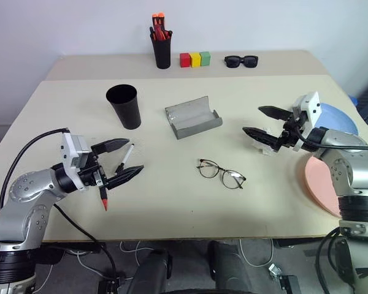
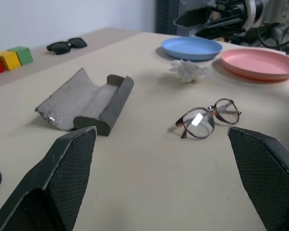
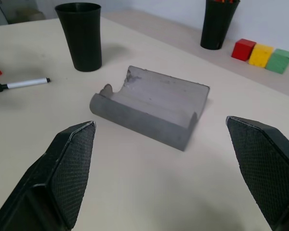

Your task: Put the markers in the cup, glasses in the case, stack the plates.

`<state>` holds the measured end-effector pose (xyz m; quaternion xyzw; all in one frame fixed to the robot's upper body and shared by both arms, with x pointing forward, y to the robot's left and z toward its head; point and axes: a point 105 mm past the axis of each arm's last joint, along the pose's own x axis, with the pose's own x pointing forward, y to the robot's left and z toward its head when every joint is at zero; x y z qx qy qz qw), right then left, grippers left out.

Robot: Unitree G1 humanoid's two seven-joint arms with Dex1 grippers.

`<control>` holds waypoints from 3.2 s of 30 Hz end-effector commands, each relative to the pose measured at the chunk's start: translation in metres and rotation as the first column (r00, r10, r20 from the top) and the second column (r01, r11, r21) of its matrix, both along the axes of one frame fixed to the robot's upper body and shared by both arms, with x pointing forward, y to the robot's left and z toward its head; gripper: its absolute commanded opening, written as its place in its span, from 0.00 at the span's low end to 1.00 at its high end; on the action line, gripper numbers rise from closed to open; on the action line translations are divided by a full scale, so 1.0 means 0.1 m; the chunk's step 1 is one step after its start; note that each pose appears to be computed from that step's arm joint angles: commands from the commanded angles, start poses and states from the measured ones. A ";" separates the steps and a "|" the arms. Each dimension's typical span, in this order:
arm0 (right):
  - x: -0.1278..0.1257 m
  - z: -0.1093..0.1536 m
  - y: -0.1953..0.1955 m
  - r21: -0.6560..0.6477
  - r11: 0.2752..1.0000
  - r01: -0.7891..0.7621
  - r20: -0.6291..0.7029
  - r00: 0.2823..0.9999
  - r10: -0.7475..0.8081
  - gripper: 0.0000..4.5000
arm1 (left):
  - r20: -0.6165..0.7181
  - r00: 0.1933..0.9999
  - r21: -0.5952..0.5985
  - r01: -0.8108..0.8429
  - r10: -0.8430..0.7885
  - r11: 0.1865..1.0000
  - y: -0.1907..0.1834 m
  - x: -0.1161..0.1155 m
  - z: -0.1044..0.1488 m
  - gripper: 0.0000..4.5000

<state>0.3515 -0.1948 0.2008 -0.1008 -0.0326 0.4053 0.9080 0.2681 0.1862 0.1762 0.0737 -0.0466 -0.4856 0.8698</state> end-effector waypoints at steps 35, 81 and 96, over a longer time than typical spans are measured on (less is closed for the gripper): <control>-0.56 -0.12 0.57 -0.029 0.981 -0.194 0.071 0.978 0.196 0.98 | -0.196 0.868 0.267 -0.401 0.457 0.876 0.55 0.43 -0.12 1.00; -1.04 -0.20 0.88 -0.006 0.879 -0.476 -0.014 0.879 0.476 0.98 | -0.611 0.206 0.314 -0.822 0.764 0.474 0.41 -0.25 -0.71 1.00; -1.00 -0.23 0.87 -0.024 0.899 -0.438 -0.016 0.899 0.438 1.00 | -0.696 0.090 0.398 -0.778 0.712 0.487 0.28 -0.33 -0.72 0.00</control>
